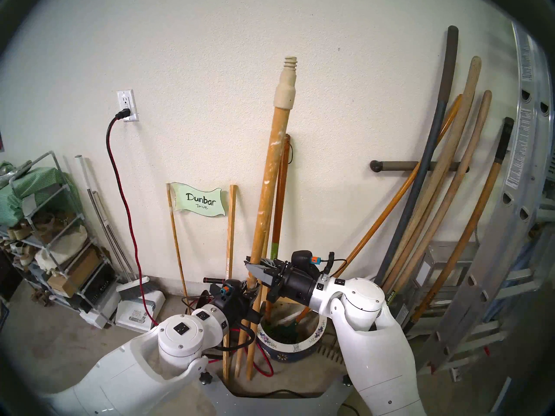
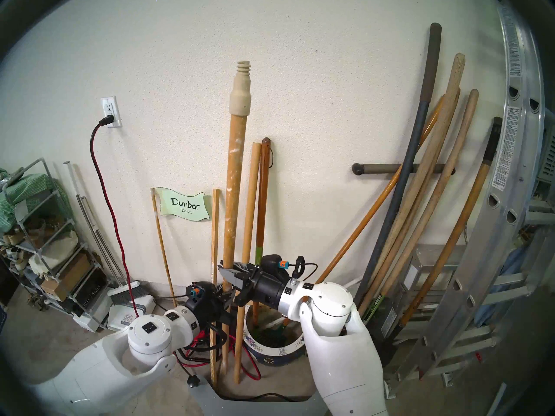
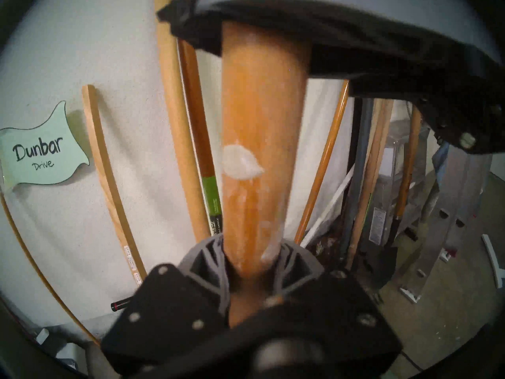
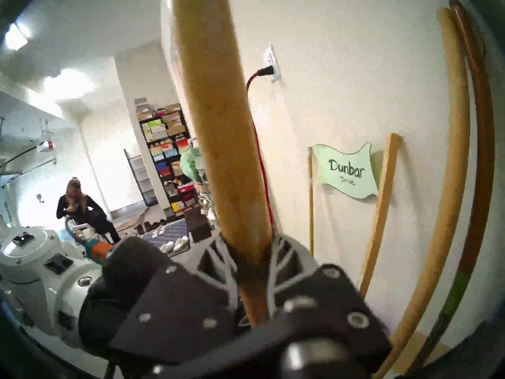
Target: Put wooden sticks into the pot
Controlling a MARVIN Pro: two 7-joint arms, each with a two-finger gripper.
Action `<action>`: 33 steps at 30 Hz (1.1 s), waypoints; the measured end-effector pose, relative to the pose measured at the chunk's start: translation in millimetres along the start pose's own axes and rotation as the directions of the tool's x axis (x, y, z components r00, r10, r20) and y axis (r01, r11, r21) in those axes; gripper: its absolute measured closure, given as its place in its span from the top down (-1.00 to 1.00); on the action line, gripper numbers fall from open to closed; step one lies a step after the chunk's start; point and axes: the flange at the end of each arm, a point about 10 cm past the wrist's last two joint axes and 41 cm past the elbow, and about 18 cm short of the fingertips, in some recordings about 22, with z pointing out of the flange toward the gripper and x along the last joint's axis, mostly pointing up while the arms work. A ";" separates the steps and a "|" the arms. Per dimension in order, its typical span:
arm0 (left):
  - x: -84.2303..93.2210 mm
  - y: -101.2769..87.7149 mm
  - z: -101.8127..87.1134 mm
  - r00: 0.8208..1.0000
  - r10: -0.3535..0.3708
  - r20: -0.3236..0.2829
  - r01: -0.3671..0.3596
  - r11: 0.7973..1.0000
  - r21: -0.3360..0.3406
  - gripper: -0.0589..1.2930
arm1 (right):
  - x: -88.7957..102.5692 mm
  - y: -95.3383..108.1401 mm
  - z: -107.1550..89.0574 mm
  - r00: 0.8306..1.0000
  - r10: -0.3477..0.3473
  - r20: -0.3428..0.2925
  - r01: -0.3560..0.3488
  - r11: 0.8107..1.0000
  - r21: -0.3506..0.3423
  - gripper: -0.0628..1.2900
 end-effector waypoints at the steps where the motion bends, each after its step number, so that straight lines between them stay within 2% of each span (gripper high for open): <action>1: 1.1 -2.1 4.5 1.000 -0.001 -0.004 0.001 1.000 0.000 -0.62 | 0.2 0.9 -0.1 1.000 -0.006 0.000 0.006 1.000 -0.007 -0.72; 5: 4.8 -6.1 21.8 1.000 -0.003 -0.014 0.003 1.000 -0.019 -0.62 | 2.4 6.9 -1.9 1.000 -0.026 -0.004 0.026 0.998 -0.048 -0.72; 17: 18.7 -2.8 46.9 1.000 0.001 -0.006 -0.002 0.998 -0.065 -0.62 | 9.5 20.3 -14.1 0.999 -0.042 -0.016 0.040 0.991 -0.126 -0.72; 24: 22.9 -2.2 55.9 1.000 0.006 0.010 -0.006 0.998 -0.068 -0.62 | 12.4 25.2 -17.7 1.000 -0.006 -0.011 0.004 0.989 -0.145 -0.72; 28: 27.1 -12.1 61.8 1.000 0.011 0.013 -0.011 0.999 -0.035 -0.61 | 14.0 21.1 -15.7 1.000 0.012 -0.011 -0.013 0.993 -0.120 -0.72; 31: 36.0 -23.7 66.1 1.000 0.020 0.004 -0.020 1.000 0.004 -0.45 | 15.6 15.1 -11.7 1.000 0.026 -0.013 -0.027 0.996 -0.086 -0.72; 33: 37.5 -23.8 67.2 1.000 0.021 0.005 -0.021 1.000 0.008 -0.11 | 16.9 16.1 -11.9 0.999 0.030 -0.012 -0.031 0.996 -0.087 -0.72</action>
